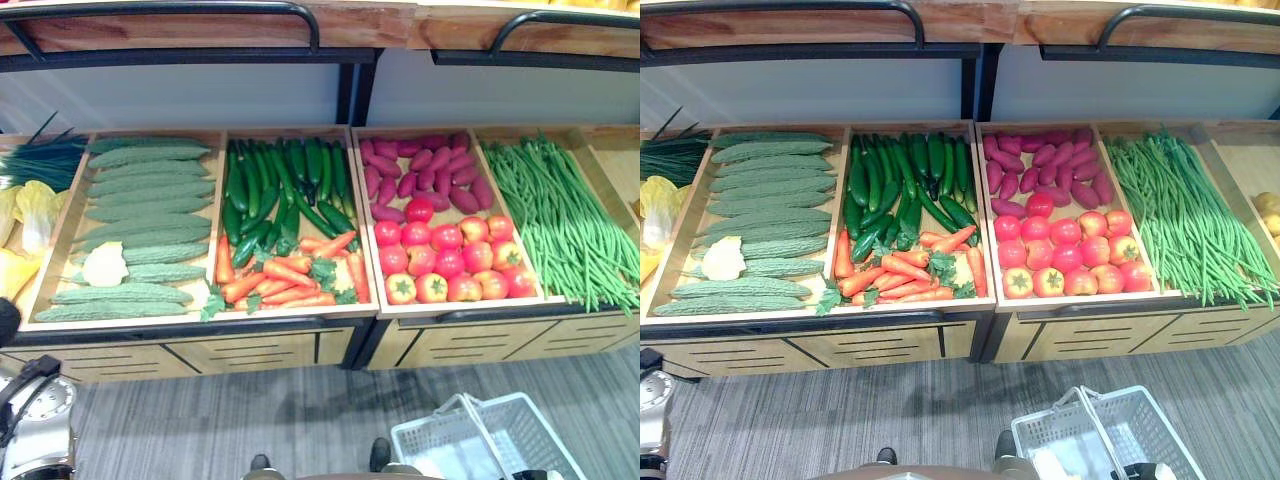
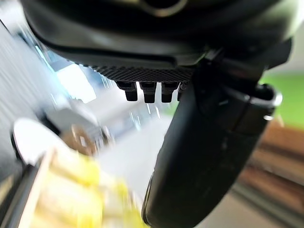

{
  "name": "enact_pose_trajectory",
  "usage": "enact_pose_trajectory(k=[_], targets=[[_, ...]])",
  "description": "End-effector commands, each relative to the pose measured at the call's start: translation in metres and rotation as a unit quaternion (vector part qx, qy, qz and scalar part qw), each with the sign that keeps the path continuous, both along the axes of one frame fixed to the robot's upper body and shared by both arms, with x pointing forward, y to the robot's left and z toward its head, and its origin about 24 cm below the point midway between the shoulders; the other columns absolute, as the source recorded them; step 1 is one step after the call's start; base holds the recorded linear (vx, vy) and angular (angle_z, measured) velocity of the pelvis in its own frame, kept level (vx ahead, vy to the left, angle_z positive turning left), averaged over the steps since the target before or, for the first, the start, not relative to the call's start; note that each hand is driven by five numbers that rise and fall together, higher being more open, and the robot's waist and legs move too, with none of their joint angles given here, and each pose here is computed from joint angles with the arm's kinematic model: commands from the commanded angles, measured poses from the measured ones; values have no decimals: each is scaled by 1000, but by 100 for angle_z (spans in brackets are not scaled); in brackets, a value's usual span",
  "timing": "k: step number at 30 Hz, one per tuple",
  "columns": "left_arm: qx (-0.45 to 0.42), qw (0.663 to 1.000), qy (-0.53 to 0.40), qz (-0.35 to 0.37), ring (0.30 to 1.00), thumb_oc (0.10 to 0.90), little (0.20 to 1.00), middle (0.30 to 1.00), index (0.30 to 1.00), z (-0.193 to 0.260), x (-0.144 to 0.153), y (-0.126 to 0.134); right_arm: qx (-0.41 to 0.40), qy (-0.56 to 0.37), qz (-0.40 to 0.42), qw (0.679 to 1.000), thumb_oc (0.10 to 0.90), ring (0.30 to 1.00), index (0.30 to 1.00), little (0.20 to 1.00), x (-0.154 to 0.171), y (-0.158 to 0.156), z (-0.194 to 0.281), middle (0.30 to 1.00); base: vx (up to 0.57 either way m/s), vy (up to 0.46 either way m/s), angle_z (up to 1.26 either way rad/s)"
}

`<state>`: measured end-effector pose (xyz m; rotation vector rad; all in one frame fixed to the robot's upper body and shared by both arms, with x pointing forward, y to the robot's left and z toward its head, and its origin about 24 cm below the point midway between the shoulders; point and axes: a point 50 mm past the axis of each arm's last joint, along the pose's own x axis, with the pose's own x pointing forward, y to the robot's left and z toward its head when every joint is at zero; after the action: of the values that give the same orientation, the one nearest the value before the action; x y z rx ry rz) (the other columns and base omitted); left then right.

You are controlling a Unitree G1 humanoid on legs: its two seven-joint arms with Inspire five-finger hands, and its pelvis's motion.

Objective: Get the vegetables into the basket

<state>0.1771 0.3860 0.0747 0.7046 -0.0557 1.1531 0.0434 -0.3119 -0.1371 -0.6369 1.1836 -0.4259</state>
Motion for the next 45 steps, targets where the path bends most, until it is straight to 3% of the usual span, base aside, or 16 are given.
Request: enact_pose_trajectory(k=[1, 3, 9, 14, 17, 20, 32, 45], targets=[[91, 977, -67, -180, 1000, 900, 1000, 1000, 1000, 75, 33, -6, -37, -63, 22, 997, 400, 300, 300, 300, 39, -24, 20, 300, 1, 53, -3], [93, 958, -25, -271, 1000, 900, 1000, 1000, 1000, 87, 46, -13, -31, -74, 45, 996, 400, 300, 300, 300, 46, -25, 25, 300, 3, 52, -3], [99, 934, 10, -343, 1000, 900, 1000, 1000, 1000, 95, 61, -26, -22, -74, 58, 995, 400, 300, 300, 300, 48, -24, 25, 300, 12, 27, -13], [142, 888, 42, -435, 1000, 900, 1000, 1000, 1000, 113, 77, -56, -23, -75, 75, 994, 400, 300, 300, 300, 52, -25, 27, 300, 10, 22, -14], [162, 842, 81, -509, 1000, 900, 1000, 1000, 1000, 120, 89, -81, -25, -72, 85, 994, 400, 300, 300, 300, 55, -26, 29, 300, 20, 27, -8], [156, 822, 93, -539, 1000, 900, 1000, 1000, 1000, 118, 98, -93, -24, -70, 93, 993, 400, 300, 300, 300, 59, -25, 29, 300, 10, 14, -12], [161, 781, 131, -589, 1000, 900, 1000, 1000, 1000, 112, 117, -121, -34, -87, 115, 989, 400, 300, 300, 300, 79, -25, 35, 300, 0, 5, -3], [146, 805, 167, -550, 1000, 900, 1000, 1000, 1000, 89, 127, -111, -42, -84, 114, 989, 400, 300, 300, 300, 80, -29, 37, 300, 0, 0, -2]])
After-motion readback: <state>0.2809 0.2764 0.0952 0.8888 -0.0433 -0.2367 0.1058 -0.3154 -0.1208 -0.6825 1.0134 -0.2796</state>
